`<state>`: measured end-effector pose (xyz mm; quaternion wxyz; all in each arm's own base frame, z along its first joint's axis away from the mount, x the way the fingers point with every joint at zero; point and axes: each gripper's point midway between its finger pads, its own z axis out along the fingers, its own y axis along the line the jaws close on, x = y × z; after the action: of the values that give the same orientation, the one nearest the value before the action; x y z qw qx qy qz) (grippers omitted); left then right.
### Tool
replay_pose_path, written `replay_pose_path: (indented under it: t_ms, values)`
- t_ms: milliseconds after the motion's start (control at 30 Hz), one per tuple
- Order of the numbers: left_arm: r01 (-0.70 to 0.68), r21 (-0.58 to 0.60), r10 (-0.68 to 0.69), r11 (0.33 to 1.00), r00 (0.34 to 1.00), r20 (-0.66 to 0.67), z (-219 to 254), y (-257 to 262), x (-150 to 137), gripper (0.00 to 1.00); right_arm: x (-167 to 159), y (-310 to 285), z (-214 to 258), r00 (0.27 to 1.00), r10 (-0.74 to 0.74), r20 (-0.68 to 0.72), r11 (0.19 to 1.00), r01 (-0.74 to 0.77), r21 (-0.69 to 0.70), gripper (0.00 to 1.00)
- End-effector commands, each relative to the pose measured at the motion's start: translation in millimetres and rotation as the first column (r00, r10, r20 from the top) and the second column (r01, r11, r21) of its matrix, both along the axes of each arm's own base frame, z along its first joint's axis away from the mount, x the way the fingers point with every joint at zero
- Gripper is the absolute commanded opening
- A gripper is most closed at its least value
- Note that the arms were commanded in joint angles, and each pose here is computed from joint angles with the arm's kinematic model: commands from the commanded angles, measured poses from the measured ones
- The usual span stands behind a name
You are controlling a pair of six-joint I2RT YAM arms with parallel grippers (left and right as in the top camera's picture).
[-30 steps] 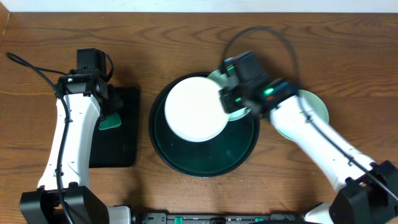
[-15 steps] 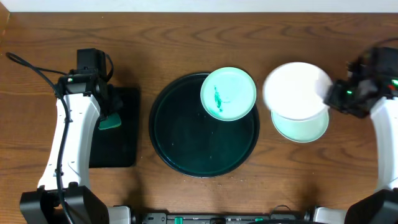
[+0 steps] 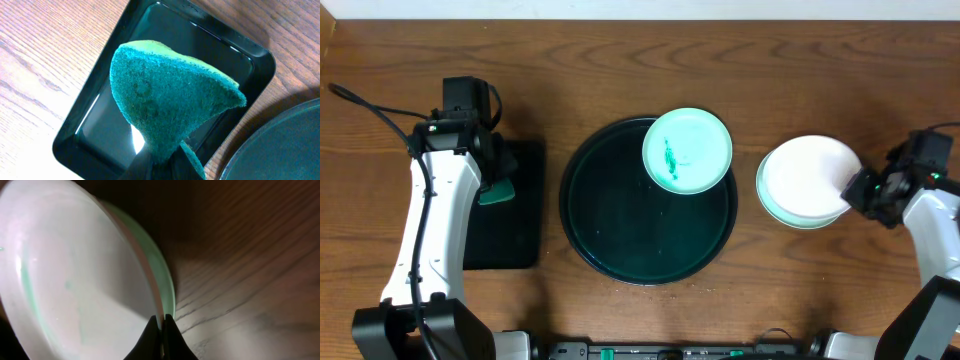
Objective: Clean dirty plates on tray and stack at the side
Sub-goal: 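Move right gripper to the remaining plate's rim and grip it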
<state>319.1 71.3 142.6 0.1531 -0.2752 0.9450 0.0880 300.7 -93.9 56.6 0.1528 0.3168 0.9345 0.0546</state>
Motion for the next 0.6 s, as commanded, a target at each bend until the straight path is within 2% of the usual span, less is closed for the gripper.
replay_pose_path:
  t_ms: [0,67,200,300,433,567]
  values:
    - [-0.017,0.017,0.017,1.000,1.000,0.010,3,3,2,0.08,-3,9,-6,1.000,0.008,-0.006,1.000,-0.008,0.021,0.08]
    - [-0.017,0.017,0.017,1.000,1.000,0.011,3,3,2,0.07,-3,10,-6,1.000,0.010,-0.007,1.000,-0.010,0.027,0.20]
    - [-0.017,0.017,0.017,1.000,1.000,0.009,3,3,1,0.07,4,27,0,0.998,0.047,0.036,0.992,-0.051,0.113,0.25]
    - [-0.017,0.017,0.016,1.000,1.000,0.008,3,3,1,0.07,17,47,16,0.986,0.138,0.092,0.976,-0.151,0.155,0.31]
    - [-0.017,0.017,0.017,1.000,1.000,0.008,3,3,1,0.07,43,85,52,0.933,0.327,0.150,0.935,-0.342,0.091,0.40]
    - [-0.017,0.017,0.017,1.000,1.000,0.008,3,3,1,0.07,73,130,85,0.863,0.458,0.215,0.881,-0.473,0.020,0.42]
